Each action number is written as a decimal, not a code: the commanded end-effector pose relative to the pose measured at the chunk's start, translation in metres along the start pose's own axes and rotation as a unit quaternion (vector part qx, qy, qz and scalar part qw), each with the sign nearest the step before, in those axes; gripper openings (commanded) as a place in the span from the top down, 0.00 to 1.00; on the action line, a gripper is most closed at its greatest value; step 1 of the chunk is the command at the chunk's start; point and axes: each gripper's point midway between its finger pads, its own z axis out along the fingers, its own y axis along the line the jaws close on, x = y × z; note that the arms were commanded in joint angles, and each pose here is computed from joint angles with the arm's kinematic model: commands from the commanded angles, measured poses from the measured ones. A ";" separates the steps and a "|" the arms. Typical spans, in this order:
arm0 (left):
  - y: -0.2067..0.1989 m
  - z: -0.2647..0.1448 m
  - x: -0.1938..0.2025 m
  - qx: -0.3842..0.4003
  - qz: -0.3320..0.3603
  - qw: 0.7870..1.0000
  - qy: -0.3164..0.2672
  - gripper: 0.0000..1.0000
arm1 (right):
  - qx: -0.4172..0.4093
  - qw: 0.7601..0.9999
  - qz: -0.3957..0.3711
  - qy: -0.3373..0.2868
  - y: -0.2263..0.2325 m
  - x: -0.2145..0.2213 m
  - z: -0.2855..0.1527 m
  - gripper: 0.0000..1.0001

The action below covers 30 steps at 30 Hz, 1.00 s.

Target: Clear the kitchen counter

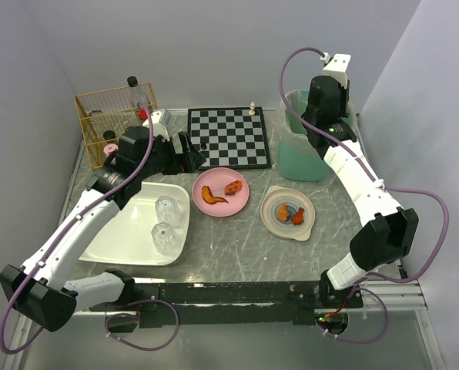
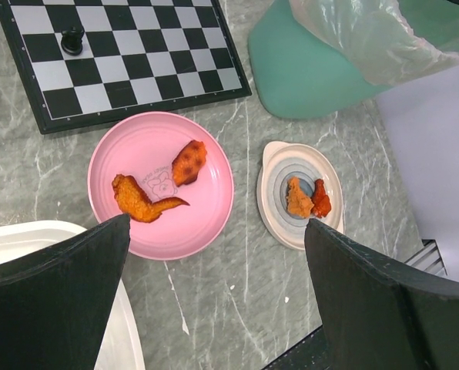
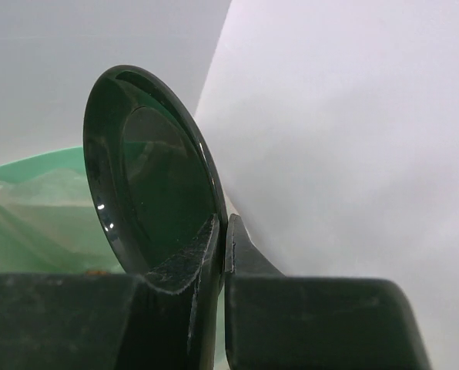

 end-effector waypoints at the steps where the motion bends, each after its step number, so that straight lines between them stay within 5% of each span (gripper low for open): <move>1: -0.011 -0.002 -0.013 0.026 -0.002 0.999 -0.027 0.01 | 0.021 0.998 0.056 -0.018 -0.027 -0.027 -0.012 1.00; 4: -0.023 -0.009 -0.026 0.057 -0.008 0.997 -0.054 0.01 | -0.069 0.990 0.126 -0.014 -0.028 -0.043 -0.035 1.00; 10: -0.059 -0.044 -0.062 0.155 -0.016 0.979 -0.131 0.01 | -0.298 0.921 0.248 -0.039 -0.012 -0.084 -0.105 1.00; 21: -0.084 -0.056 -0.078 0.239 -0.028 0.953 -0.186 0.01 | -0.562 0.781 0.260 0.082 0.070 -0.051 -0.189 1.00; 30: -0.090 -0.032 -0.056 0.272 -0.017 0.953 -0.134 0.01 | -0.664 0.689 0.254 0.139 0.096 -0.031 -0.231 1.00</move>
